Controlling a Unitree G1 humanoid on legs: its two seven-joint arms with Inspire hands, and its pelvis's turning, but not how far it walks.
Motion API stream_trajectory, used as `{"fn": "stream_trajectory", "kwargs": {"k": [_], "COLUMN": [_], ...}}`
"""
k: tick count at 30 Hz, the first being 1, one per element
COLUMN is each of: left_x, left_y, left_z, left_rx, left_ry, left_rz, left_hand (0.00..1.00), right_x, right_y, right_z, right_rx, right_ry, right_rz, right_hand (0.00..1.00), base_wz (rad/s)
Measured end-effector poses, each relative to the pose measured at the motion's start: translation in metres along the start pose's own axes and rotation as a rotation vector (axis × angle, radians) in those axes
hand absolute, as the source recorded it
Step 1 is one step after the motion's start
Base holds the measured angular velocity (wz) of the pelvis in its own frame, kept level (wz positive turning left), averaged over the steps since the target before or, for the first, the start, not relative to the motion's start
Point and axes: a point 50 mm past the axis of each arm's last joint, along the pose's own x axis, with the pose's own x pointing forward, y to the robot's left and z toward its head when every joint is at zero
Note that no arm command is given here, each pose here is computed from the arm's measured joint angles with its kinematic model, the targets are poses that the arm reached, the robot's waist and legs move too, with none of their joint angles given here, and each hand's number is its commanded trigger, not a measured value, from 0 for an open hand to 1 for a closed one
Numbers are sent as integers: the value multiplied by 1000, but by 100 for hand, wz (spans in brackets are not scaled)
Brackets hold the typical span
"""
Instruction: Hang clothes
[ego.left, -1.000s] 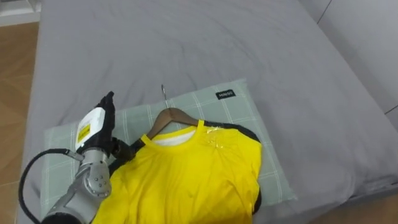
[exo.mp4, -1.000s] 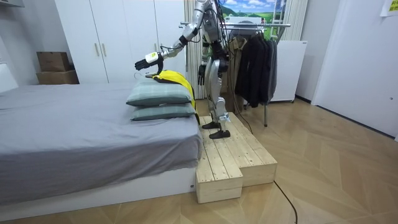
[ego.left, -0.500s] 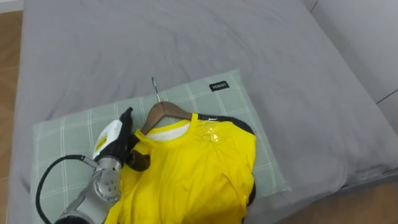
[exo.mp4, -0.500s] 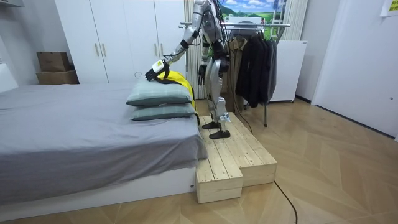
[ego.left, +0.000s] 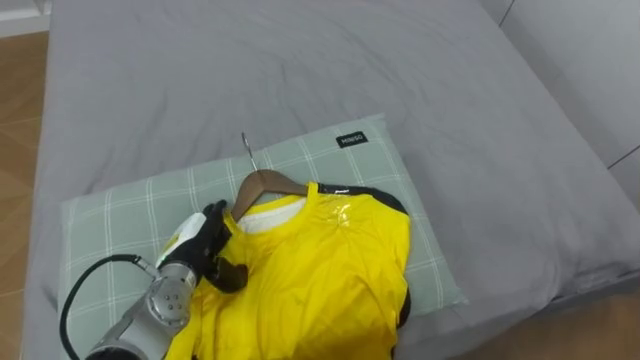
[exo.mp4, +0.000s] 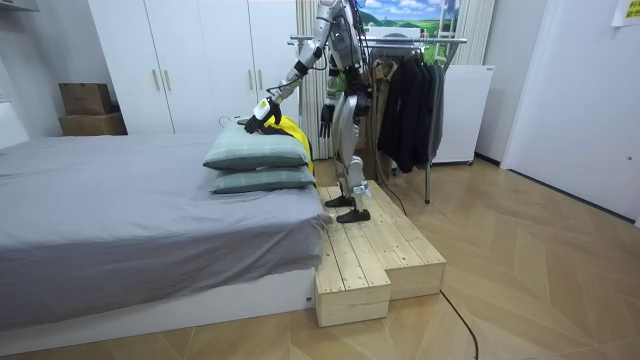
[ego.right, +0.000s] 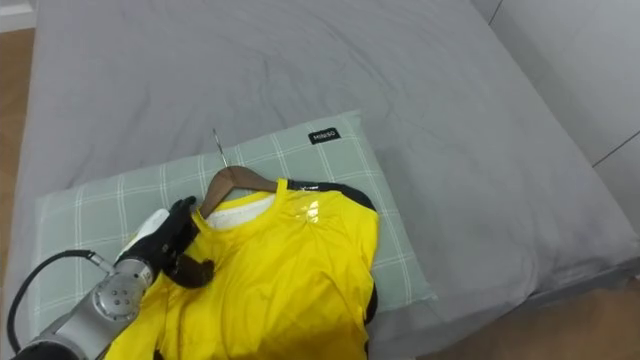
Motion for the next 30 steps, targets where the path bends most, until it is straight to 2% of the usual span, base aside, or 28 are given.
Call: {"fn": "stream_trajectory", "kwargs": {"k": [12,30], "left_x": [-1,-3], "left_y": [-5,-10], "left_z": [-11,-17], "left_rx": [20,21], "left_ry": [70,88], "left_rz": [-124,-170], "left_hand": [0,0], "right_x": [-1,-1], "right_y": [-1,-2], "right_z": [0,0], "right_rx": [-74,-77], "right_ry": [33,33], "right_rz": [24,12], "right_hand": [0,0], "base_wz": [1,-1]}}
